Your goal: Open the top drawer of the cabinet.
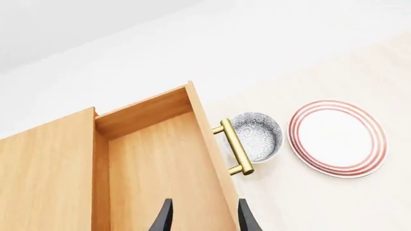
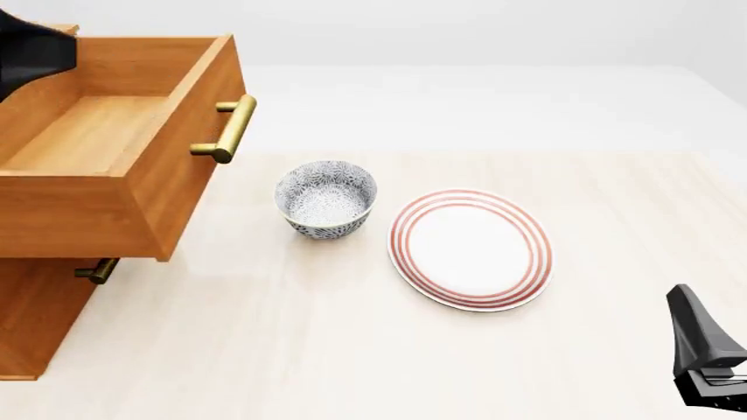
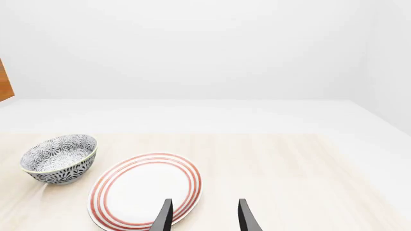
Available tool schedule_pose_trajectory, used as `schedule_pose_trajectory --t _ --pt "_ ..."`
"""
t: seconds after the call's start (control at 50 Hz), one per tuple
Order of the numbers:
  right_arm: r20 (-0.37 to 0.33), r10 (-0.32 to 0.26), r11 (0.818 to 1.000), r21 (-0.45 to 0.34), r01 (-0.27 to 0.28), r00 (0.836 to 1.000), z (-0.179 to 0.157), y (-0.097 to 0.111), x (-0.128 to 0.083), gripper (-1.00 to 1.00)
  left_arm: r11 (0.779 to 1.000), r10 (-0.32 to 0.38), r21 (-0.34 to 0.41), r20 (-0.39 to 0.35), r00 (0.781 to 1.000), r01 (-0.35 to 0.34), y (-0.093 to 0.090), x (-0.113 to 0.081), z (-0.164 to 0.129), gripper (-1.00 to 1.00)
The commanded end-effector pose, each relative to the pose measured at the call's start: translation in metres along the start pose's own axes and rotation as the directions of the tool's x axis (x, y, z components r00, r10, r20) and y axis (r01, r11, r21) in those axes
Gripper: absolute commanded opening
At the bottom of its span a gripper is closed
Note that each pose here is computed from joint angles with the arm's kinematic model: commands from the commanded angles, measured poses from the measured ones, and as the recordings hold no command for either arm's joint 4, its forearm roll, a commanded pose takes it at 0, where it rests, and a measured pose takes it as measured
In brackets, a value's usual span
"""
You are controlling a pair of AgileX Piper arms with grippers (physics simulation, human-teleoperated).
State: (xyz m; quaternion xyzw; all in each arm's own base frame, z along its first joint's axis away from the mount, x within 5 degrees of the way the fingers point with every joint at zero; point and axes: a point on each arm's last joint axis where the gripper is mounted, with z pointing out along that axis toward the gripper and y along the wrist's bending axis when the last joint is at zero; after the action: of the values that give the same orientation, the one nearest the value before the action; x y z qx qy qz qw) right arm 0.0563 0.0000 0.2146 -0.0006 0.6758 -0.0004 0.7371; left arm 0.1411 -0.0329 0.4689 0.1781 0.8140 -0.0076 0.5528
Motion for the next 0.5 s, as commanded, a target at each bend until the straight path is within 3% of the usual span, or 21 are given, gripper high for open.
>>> schedule_pose_trajectory --t 0.02,0.5 --pt "0.000 0.000 1.000 0.000 0.000 1.000 0.000 0.000 0.000 1.00 1.000 0.000 -0.013 0.037 0.999 0.001 0.000 0.002 -0.018 1.00" --pt "0.000 0.000 1.000 0.000 0.000 1.000 0.000 0.000 0.000 1.00 0.998 -0.004 -0.061 0.121 0.993 0.011 0.003 0.003 -0.055 1.00"
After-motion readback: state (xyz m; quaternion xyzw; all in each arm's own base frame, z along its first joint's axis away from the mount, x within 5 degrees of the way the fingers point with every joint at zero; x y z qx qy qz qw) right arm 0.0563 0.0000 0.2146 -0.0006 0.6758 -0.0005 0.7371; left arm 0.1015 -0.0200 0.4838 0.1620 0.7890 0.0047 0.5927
